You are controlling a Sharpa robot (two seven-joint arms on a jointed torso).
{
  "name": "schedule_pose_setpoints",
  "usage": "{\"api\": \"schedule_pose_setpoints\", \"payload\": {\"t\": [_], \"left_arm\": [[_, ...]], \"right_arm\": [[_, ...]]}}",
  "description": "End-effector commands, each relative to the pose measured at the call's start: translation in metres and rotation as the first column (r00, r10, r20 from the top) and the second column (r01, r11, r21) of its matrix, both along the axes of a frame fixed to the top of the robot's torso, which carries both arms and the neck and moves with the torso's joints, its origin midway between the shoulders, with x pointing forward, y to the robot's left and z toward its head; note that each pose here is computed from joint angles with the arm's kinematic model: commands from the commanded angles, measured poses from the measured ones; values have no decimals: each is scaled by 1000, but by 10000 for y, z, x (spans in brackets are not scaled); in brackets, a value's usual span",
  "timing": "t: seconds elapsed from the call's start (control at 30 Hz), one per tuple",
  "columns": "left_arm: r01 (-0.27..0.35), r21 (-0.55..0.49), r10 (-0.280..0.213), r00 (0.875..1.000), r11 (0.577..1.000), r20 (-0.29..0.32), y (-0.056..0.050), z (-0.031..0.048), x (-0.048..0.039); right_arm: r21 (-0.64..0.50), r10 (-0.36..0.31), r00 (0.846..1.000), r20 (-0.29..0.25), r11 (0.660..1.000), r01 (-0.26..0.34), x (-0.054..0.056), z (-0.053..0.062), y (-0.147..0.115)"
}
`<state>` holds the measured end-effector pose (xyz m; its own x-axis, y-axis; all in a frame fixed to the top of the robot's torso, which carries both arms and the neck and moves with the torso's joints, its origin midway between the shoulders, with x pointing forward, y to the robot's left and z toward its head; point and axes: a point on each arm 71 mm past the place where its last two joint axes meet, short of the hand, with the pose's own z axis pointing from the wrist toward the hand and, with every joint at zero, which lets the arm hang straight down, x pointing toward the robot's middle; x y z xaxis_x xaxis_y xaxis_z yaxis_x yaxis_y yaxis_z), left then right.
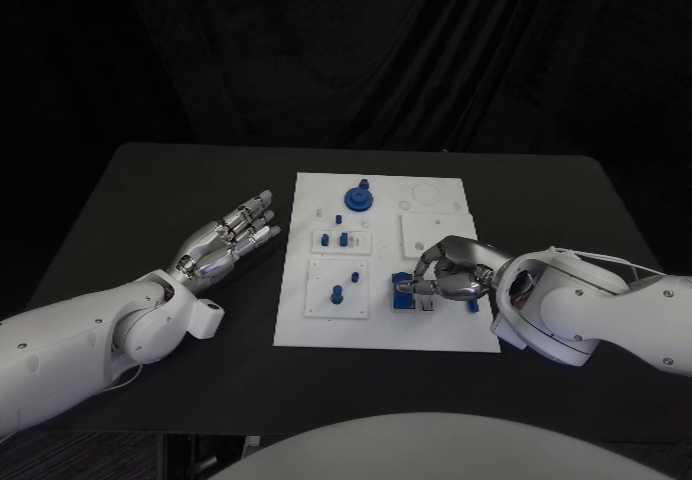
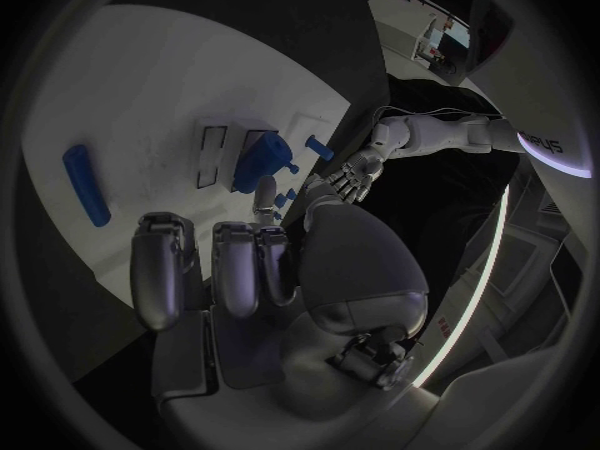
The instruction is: Assemble the parts on the task board
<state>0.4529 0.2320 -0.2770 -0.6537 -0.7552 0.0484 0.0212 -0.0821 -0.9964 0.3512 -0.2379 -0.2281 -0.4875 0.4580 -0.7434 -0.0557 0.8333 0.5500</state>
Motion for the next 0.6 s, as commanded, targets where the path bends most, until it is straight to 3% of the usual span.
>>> {"api": "schedule_pose_setpoints", "payload": {"t": [0.03,0.33,0.6], "left_arm": [[8,-33,-7,1000,999,20,-9,21,-9],[7,-33,-7,1000,999,19,-2,18,-12],[8,-32,-7,1000,999,17,-1,14,-13]], "right_arm": [[-80,104,994,36,992,-100,-24,-3,45],[-128,144,989,45,982,-137,-35,-54,66],[-124,133,989,66,984,-124,-21,-57,57]]}}
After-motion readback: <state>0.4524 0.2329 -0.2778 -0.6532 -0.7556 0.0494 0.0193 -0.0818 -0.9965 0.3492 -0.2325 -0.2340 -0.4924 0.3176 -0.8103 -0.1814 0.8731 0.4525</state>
